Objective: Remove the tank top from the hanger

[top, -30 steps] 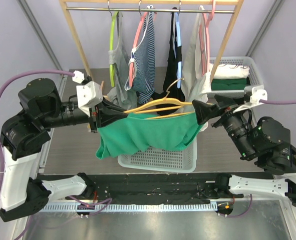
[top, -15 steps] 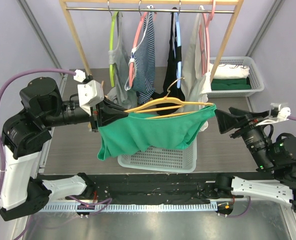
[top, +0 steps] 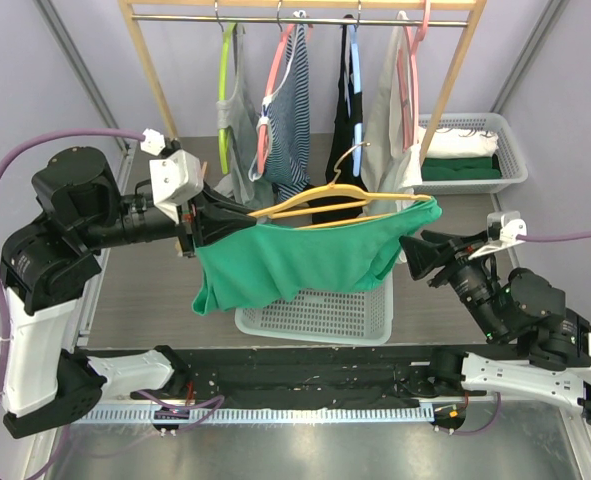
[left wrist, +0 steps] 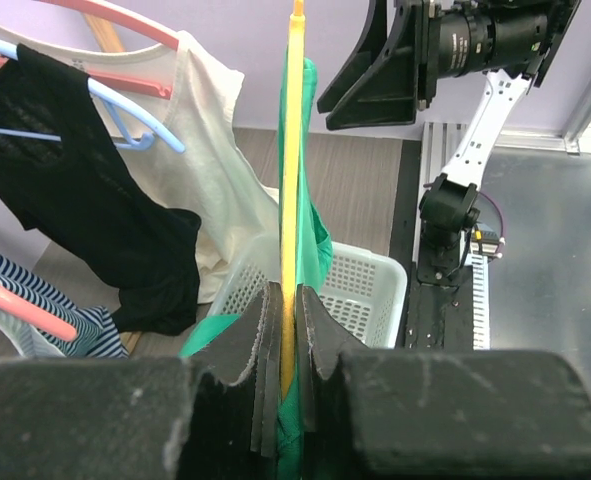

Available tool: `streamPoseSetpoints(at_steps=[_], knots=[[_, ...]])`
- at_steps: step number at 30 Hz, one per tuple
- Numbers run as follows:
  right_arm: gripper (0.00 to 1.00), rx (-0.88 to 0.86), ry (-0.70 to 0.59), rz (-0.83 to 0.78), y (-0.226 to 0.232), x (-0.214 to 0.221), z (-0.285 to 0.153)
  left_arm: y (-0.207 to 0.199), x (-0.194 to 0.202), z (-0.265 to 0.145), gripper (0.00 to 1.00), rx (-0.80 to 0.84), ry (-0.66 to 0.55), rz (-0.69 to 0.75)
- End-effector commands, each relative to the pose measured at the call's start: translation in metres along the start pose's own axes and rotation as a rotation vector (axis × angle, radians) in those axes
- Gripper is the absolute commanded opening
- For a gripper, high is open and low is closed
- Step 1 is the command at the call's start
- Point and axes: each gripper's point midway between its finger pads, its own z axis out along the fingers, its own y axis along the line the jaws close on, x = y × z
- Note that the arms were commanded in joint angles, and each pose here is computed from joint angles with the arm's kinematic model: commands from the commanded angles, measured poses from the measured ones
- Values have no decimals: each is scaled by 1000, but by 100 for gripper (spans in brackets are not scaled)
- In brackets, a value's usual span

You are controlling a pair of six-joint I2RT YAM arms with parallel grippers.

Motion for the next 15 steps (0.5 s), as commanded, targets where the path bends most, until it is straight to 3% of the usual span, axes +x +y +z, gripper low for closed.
streamPoseSetpoints(at_steps=[1,10,15], knots=[[58,-1,-52,48,5,-19,2,-6,-37,-9,0,11,-122,51],[57,6,-97,42,4,-37,1,-14,-45,-17,0,37,-146,29],[47,-28,-113,39,15,-45,4,-14,-41,-15,0,45,-136,18]])
